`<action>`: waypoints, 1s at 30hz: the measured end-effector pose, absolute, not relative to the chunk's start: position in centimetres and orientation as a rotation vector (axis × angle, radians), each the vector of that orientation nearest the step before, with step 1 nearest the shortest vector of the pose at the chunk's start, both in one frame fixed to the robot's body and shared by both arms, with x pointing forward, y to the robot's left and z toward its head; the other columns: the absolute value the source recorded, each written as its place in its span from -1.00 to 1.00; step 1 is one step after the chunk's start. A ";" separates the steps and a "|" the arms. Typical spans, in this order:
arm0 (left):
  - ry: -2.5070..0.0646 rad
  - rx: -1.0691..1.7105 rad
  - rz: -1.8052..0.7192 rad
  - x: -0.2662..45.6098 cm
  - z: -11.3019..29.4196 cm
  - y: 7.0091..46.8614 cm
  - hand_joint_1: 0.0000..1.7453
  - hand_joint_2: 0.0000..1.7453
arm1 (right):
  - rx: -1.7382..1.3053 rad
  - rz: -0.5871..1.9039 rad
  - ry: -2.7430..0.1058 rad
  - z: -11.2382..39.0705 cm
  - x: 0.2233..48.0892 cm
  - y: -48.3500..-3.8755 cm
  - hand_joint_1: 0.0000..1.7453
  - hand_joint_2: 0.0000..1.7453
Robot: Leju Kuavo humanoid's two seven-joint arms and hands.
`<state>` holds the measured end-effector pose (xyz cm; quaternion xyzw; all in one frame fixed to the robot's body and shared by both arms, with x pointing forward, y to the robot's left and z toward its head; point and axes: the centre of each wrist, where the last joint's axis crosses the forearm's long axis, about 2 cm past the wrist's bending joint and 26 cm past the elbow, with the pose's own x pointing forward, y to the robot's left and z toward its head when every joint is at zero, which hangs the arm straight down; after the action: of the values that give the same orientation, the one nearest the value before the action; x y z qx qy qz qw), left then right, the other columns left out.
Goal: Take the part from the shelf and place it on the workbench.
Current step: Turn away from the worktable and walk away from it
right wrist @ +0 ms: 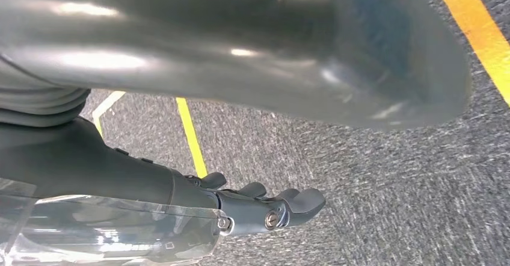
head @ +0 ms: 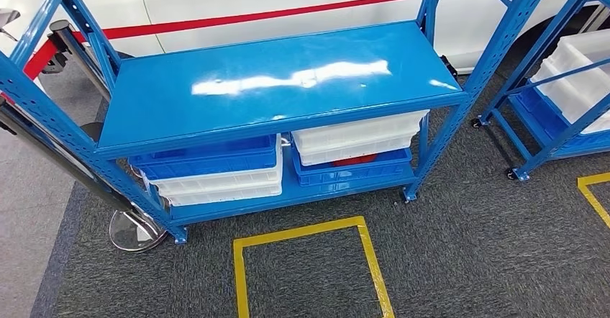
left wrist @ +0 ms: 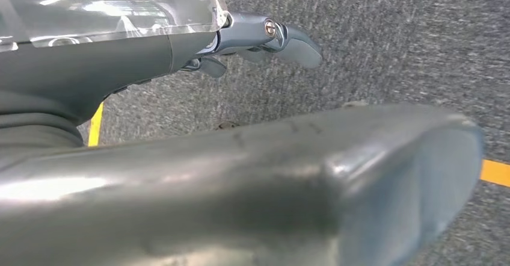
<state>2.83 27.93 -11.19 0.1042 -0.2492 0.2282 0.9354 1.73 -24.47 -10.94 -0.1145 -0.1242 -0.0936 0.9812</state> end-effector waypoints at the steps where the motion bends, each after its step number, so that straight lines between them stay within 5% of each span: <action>1: -0.509 0.212 0.467 2.8 -11.2 27.9 -1.00 -1.00 | -0.230 -0.188 -0.250 -10.9 1.7 -24.5 -1.00 -1.00; 30: -0.504 0.238 0.454 3.1 -11.1 27.7 -1.00 -1.00 | -0.228 -0.165 -0.245 -10.9 2.0 -24.5 -1.00 -1.00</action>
<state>3.15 27.75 -11.14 0.1162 -0.2465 0.2222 0.9361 2.05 -24.49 -10.92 -0.1136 -0.1218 -0.0818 0.9826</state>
